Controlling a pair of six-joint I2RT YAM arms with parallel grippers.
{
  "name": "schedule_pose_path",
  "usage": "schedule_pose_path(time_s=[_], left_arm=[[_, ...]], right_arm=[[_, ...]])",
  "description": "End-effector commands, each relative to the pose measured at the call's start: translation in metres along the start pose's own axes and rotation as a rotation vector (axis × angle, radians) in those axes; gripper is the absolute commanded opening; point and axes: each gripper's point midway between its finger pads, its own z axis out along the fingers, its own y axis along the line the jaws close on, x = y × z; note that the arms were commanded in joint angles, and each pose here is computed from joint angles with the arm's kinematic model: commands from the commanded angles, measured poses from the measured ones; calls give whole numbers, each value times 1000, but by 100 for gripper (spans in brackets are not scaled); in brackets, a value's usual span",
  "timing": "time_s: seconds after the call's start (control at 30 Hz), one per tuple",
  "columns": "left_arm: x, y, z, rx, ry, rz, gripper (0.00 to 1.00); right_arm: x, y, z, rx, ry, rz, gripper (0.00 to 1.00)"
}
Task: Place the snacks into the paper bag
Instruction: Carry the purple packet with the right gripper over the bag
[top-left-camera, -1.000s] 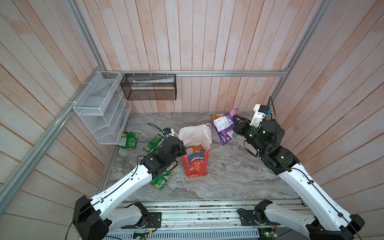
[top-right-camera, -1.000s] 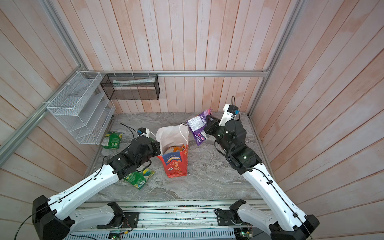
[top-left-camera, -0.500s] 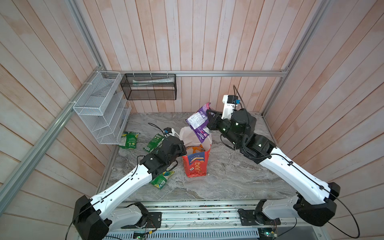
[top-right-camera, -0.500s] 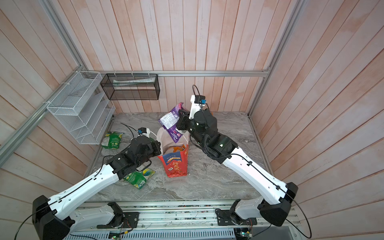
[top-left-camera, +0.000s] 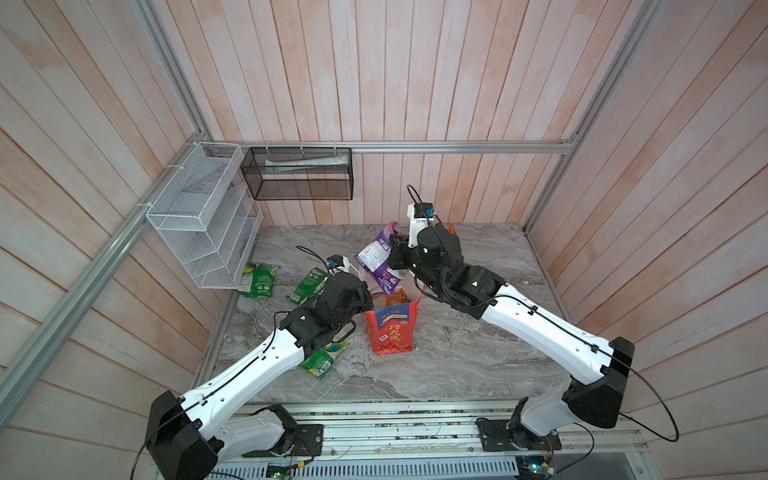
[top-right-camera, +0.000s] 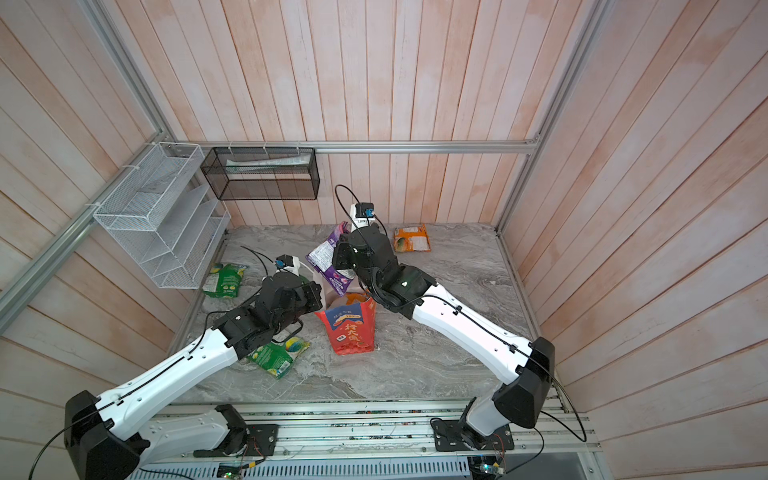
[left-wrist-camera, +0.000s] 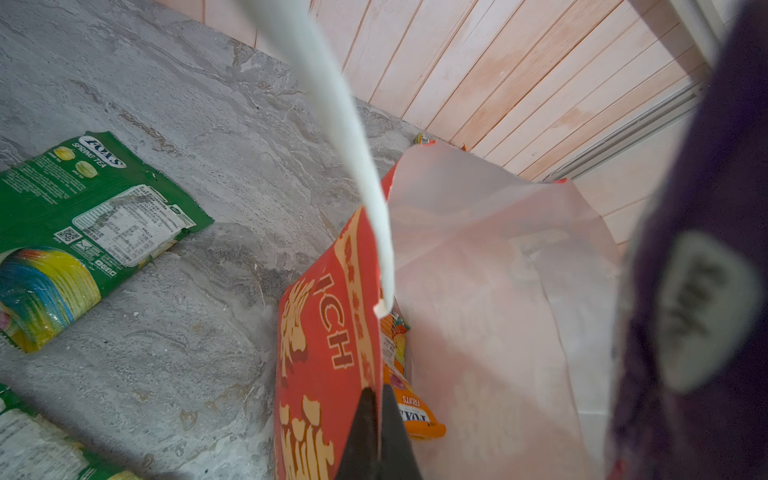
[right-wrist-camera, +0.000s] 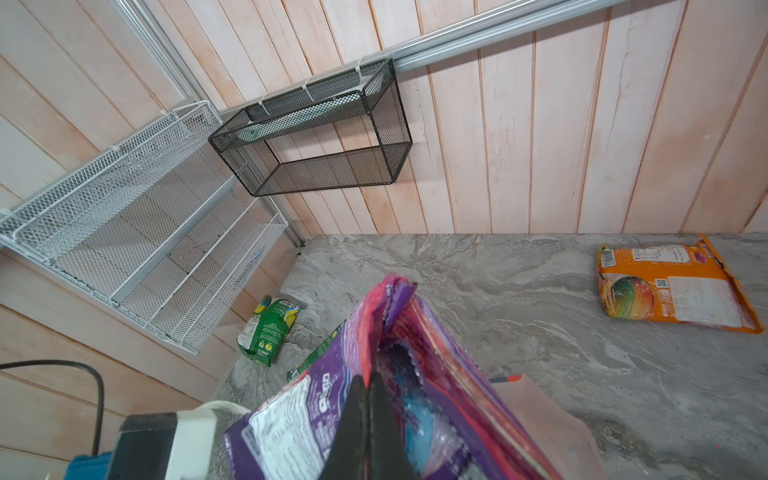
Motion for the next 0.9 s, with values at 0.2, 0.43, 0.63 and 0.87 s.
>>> schedule_pose_path(time_s=[0.2,0.43,0.63,0.87], left_arm=[[-2,0,1,-6,-16,13,0],[-2,0,1,-7,-18,13,0],[-3,-1,1,-5,-17,14,0],[-3,-1,1,-6,-18,15,0]], right_arm=[[-8,-20,-6,122,-27,-79,0],[1,-31,-2,178,-9,-128,0],[15,-34,7,188,21,-157,0],[33,-37,16,197,59,-178,0]])
